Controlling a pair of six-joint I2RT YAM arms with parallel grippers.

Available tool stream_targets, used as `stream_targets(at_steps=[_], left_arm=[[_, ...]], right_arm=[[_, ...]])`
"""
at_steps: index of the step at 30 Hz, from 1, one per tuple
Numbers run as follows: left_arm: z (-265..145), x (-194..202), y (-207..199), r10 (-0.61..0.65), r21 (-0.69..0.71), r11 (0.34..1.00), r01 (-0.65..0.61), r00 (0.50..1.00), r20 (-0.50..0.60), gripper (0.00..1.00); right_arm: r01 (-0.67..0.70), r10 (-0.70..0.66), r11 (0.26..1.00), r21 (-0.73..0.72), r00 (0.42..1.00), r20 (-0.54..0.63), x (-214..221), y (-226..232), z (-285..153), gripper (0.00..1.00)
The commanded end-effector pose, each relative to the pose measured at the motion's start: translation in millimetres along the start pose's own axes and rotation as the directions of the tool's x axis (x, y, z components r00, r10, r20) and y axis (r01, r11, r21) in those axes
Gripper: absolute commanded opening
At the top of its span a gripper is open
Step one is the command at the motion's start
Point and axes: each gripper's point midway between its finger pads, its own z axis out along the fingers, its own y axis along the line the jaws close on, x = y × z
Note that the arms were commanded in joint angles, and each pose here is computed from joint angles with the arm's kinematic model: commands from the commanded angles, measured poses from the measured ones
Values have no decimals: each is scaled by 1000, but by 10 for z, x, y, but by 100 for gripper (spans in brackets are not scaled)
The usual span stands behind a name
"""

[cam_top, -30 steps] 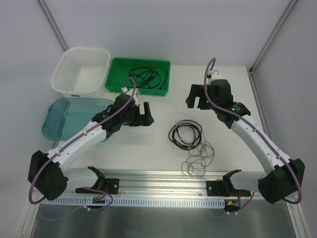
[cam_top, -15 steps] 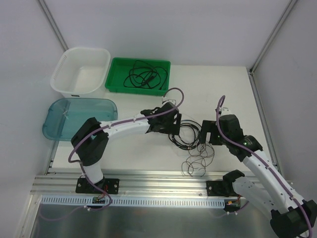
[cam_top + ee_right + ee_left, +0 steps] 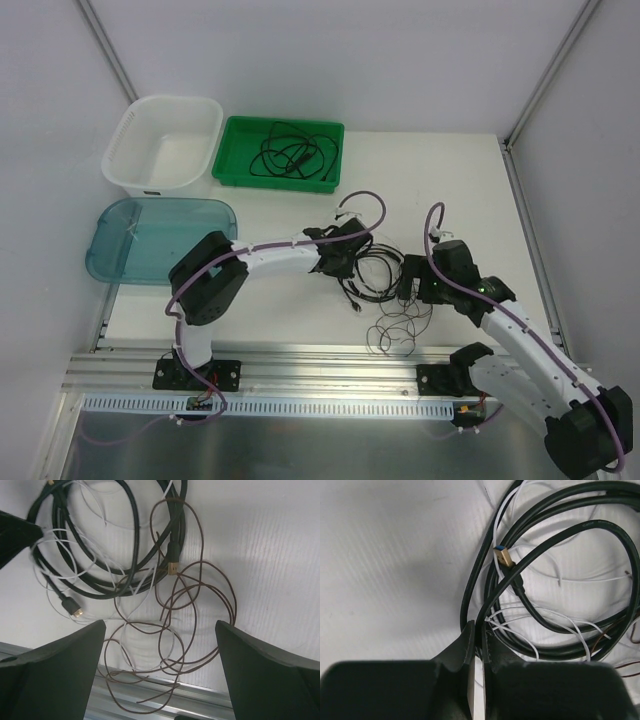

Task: Untangle the cables

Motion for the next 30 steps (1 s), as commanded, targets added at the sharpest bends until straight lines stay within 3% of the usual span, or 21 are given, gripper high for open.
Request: stream_targets(at_steps=[1, 9, 16, 19, 22, 23, 25, 26, 30], left_arm=[[-363, -159, 130, -4, -18, 1000, 5, 997, 82, 0], [-1148, -421, 349, -24, 14, 1000, 21, 969, 244, 0], [-2256, -970, 771, -115, 75, 993, 90, 869, 481, 0], [-2708, -1155, 1025, -131, 77, 991, 106, 817, 561, 0], [-3065, -1244, 1245, -130, 57, 991, 120, 781, 611, 0], [-3142, -1262, 1296, -130, 52, 991, 125, 772, 622, 0], [-3349, -1288, 1422, -122, 31, 990, 135, 744, 656, 0], [-3404, -1293, 1464, -113, 19, 991, 135, 737, 666, 0], [-3655, -1275, 1711, -72, -62, 985, 162, 705, 706, 0]], right_arm=[[-34, 32, 999, -37, 999, -41, 89, 93, 167, 96], [-43, 44, 999, 11, 989, -140, 281, 56, 495, 95], [-33, 45, 997, 67, 983, -175, 345, 6, 594, 85], [-31, 50, 994, 109, 984, -173, 341, -63, 602, 70], [-20, 49, 987, 157, 983, -180, 335, -136, 593, 45], [-8, 44, 983, 182, 980, -194, 358, -182, 575, 27], [9, 31, 972, 234, 985, -168, 249, -255, 524, 14], [28, 21, 963, 269, 984, -176, 240, -323, 453, 2], [34, 4, 920, 390, 995, -95, -88, -545, 160, 1]])
